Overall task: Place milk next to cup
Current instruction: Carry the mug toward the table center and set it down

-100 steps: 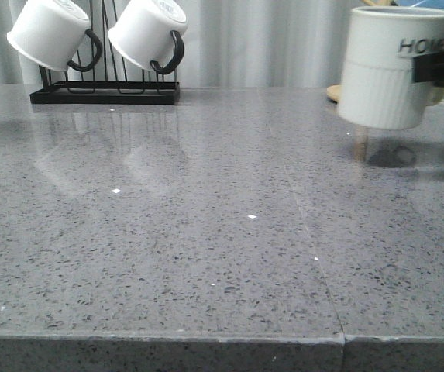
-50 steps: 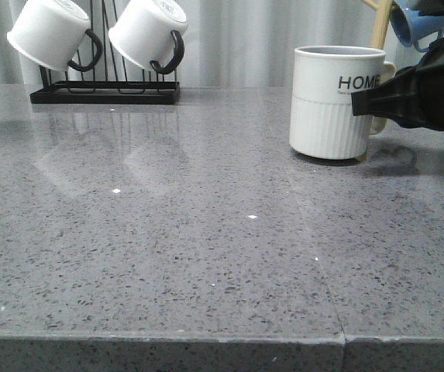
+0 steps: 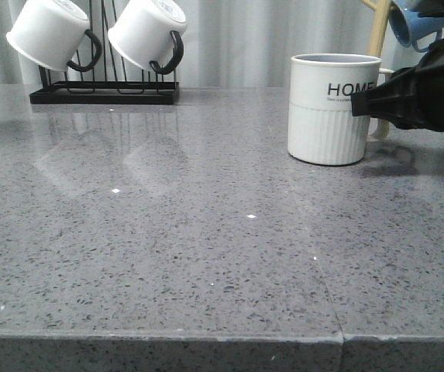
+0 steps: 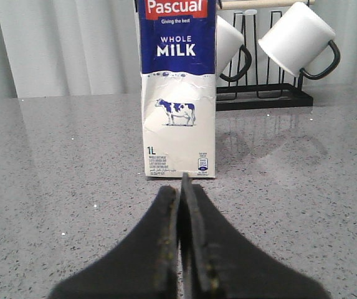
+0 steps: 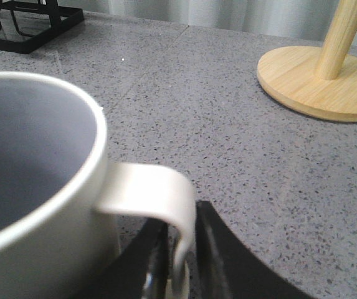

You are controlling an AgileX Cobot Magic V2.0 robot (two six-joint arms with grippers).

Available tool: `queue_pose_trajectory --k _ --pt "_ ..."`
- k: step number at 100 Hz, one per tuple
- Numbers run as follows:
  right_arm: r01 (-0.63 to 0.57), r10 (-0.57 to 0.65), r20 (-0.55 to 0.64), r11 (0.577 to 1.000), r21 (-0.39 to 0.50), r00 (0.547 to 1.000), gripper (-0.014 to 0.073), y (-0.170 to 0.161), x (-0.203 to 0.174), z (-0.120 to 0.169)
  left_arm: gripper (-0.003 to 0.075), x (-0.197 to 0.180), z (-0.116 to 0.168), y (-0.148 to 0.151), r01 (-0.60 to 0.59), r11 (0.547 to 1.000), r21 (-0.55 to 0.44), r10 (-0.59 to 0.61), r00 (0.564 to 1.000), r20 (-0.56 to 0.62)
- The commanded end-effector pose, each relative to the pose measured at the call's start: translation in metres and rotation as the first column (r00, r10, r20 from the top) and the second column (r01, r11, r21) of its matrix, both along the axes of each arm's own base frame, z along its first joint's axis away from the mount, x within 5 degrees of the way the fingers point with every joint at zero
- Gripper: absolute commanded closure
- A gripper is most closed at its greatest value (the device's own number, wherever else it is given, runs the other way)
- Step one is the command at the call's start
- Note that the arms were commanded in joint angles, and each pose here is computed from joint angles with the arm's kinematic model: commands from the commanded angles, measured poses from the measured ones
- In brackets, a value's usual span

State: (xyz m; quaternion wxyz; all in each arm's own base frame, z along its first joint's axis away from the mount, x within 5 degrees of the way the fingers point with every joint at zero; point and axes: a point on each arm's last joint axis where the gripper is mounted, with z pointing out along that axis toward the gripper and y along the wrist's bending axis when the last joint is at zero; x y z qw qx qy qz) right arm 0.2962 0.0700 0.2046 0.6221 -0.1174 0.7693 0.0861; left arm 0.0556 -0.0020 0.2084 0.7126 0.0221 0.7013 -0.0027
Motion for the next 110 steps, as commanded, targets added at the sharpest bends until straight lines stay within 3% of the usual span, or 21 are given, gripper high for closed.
queue_pose_trajectory --k 1,53,63,76,110 --pt "-0.007 0.003 0.118 0.999 0.036 0.993 0.0448 0.0 -0.003 0.022 0.0741 0.0 -0.011 0.0 -0.004 1.0 -0.005 0.004 0.999 0.053" --pt "0.006 -0.008 0.105 1.0 0.02 0.994 0.0455 -0.016 -0.071 0.039 0.0741 0.0 -0.011 0.0 -0.004 1.0 -0.005 0.004 0.999 0.053" --pt "0.019 -0.02 0.076 1.0 0.007 0.997 0.0515 -0.021 -0.09 0.047 0.0741 0.0 -0.011 0.0 -0.004 1.0 -0.005 0.004 0.999 0.053" --pt "0.042 -0.046 0.068 0.997 0.058 0.997 0.0667 -0.028 -0.117 0.06 0.0741 0.0 -0.011 0.0 -0.004 1.0 -0.005 0.004 0.999 0.053" --pt "0.093 -0.101 0.074 0.991 0.101 0.992 0.0661 -0.046 -0.183 0.083 0.0741 0.0 -0.011 0.0 -0.004 1.0 -0.005 0.004 0.999 0.053"
